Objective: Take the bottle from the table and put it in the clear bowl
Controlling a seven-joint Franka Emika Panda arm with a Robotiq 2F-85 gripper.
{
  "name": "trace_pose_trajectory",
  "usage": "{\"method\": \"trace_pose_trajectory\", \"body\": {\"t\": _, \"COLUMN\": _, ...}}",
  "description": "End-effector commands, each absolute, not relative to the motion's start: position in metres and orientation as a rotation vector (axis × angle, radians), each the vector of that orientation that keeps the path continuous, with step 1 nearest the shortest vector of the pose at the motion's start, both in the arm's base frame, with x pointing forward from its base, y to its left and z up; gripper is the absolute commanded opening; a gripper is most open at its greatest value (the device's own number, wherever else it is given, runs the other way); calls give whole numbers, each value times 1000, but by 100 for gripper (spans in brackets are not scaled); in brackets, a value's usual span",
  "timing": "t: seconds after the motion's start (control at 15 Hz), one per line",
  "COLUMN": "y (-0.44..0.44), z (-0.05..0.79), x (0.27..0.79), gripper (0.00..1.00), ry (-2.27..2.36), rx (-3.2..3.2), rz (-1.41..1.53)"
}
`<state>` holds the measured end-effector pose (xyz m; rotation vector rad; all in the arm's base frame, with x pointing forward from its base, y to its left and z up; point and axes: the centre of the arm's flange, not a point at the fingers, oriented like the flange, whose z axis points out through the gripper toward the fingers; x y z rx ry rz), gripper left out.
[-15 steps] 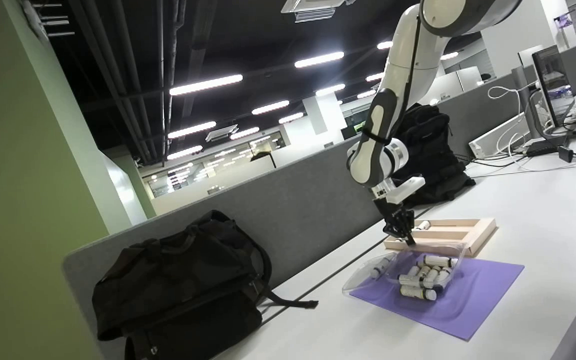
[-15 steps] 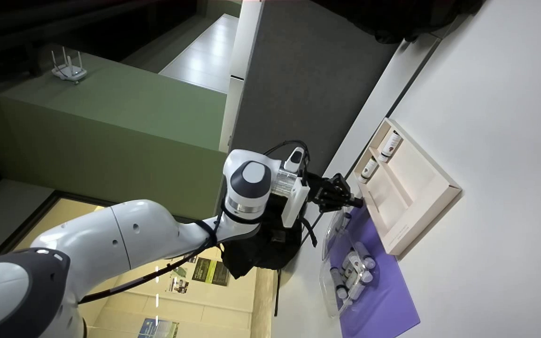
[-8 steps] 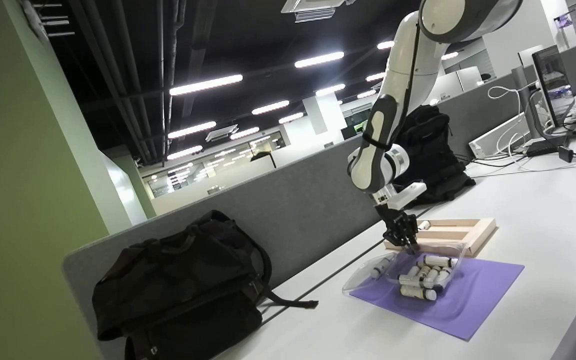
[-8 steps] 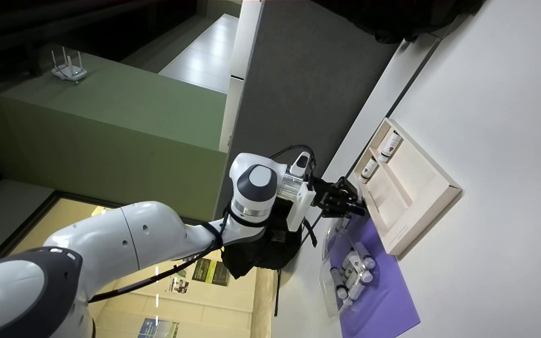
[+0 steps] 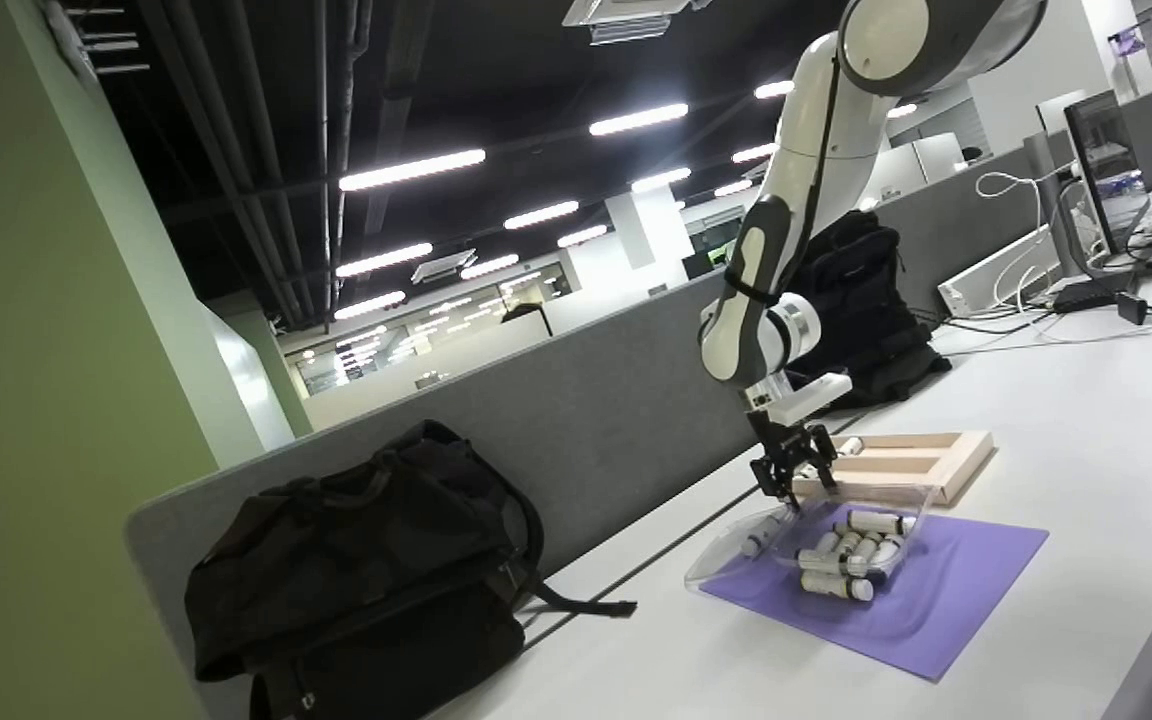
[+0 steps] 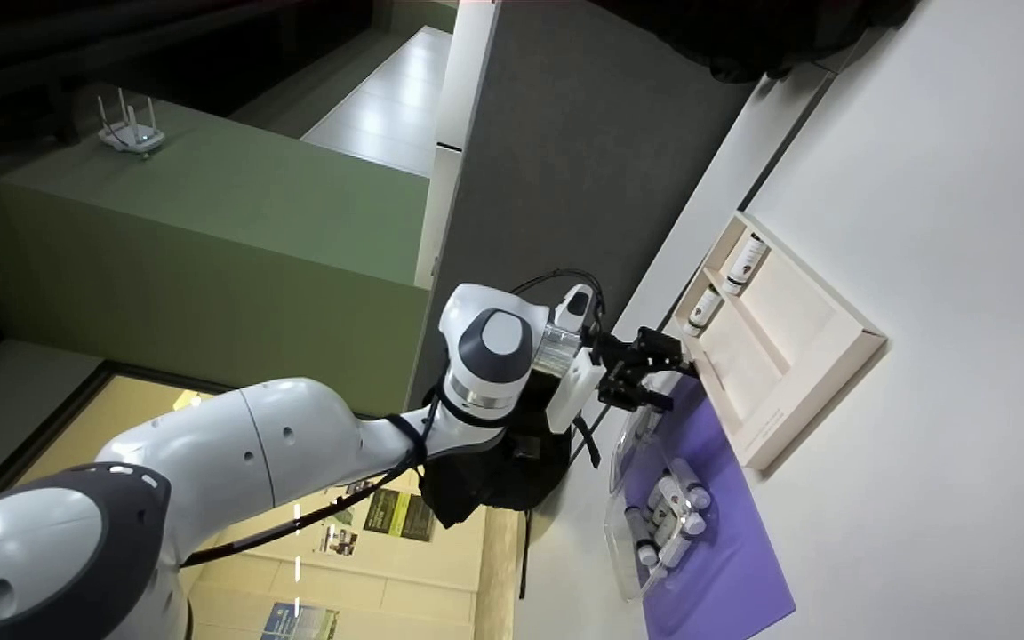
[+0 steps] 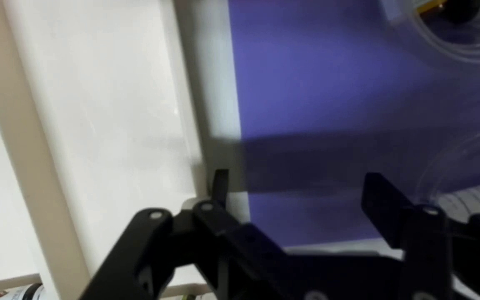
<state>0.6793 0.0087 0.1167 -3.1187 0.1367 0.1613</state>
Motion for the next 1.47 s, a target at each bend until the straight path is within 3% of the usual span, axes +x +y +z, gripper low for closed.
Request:
{"method": "trace_pose_trajectory", "body": {"t": 0.0, "y": 2, "z": 120, "x": 692, "gripper": 100, "ry": 330, "rx": -3044, "rz": 133}}
{"method": "trace_pose_trajectory", "body": {"t": 1.4, "y": -24, "z": 104, "x": 706, "gripper": 100, "ry": 522, "rx": -2680, "rz": 407}}
